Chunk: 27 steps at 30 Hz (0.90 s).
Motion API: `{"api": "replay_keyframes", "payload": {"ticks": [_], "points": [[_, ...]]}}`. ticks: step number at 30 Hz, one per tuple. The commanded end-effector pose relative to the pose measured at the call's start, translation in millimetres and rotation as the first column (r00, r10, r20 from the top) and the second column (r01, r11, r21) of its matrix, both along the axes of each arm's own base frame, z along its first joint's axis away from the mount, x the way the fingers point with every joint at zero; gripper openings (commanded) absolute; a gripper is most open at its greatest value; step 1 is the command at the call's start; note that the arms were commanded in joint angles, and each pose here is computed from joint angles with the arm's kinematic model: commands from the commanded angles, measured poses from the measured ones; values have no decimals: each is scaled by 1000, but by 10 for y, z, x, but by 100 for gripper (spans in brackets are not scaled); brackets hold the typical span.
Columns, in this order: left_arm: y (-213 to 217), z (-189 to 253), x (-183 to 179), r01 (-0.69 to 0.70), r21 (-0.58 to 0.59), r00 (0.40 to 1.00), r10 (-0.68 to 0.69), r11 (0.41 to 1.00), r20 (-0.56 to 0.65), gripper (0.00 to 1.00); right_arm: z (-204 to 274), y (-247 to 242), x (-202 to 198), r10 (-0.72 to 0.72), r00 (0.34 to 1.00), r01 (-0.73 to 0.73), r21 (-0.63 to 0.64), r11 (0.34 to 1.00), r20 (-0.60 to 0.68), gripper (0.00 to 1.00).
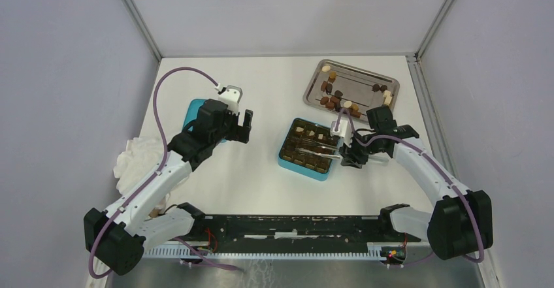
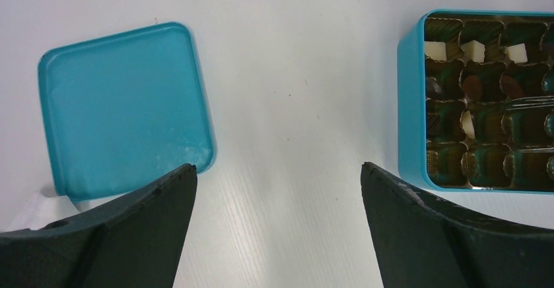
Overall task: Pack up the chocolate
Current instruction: Place the fake chocolate in the packing box, then pick up the fake chocolate from the plate.
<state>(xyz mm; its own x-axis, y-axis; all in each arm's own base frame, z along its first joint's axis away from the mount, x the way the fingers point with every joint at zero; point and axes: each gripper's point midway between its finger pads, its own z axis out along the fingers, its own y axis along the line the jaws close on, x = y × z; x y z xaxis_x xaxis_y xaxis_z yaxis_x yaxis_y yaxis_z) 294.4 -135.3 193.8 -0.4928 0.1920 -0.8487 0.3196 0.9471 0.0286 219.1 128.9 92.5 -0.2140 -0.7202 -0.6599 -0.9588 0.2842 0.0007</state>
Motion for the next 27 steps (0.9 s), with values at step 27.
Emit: {"api": "replay_keyframes", "payload": {"ticks": [27], "points": [[-43, 101, 16, 46, -9, 998, -46, 999, 42, 100, 614, -1421, 1326, -567, 809, 568, 45, 822, 153, 46]]}}
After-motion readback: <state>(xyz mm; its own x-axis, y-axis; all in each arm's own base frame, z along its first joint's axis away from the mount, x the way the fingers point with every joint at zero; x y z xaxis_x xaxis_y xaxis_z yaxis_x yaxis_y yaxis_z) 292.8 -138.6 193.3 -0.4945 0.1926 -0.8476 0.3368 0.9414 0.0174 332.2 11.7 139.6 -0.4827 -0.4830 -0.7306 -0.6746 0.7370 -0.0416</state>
